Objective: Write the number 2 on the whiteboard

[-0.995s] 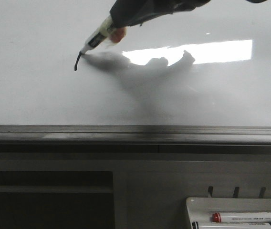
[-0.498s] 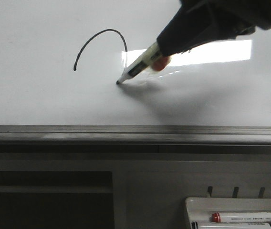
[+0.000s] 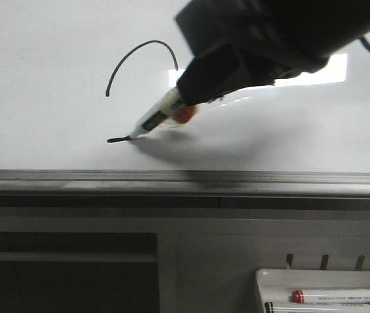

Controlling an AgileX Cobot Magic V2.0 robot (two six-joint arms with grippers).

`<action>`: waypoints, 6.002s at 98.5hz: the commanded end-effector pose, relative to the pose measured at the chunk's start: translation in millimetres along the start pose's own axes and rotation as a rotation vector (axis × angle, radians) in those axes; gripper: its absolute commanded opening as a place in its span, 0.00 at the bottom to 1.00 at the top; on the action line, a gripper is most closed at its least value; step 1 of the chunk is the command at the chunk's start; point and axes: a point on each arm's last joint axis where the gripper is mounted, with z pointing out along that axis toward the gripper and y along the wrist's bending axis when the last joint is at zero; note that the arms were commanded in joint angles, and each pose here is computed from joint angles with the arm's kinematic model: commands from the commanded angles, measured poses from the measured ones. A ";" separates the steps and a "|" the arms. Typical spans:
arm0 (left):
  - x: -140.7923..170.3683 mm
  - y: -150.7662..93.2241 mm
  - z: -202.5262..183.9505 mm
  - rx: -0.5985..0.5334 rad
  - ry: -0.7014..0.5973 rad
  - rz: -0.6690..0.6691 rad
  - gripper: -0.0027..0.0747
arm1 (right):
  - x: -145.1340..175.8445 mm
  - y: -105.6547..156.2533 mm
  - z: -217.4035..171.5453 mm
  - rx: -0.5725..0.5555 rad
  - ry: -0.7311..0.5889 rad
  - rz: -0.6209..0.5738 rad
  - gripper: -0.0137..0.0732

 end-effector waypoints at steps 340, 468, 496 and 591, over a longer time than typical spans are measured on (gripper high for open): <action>-7.8 26.3 34.1 -0.161 -0.096 -0.669 0.01 | -49.9 42.1 -83.7 -0.100 -0.423 -0.114 0.08; 9.0 6.2 -92.5 -0.246 -0.214 -0.246 0.01 | 126.2 25.7 -143.3 -0.052 -0.637 -0.109 0.09; 88.6 4.0 -59.0 -0.681 -0.022 -0.413 0.01 | 126.2 25.7 -143.3 -0.052 -0.637 -0.109 0.09; 130.0 -1.5 -51.3 -0.729 0.138 -0.415 0.01 | 126.2 25.7 -143.3 -0.052 -0.637 -0.109 0.09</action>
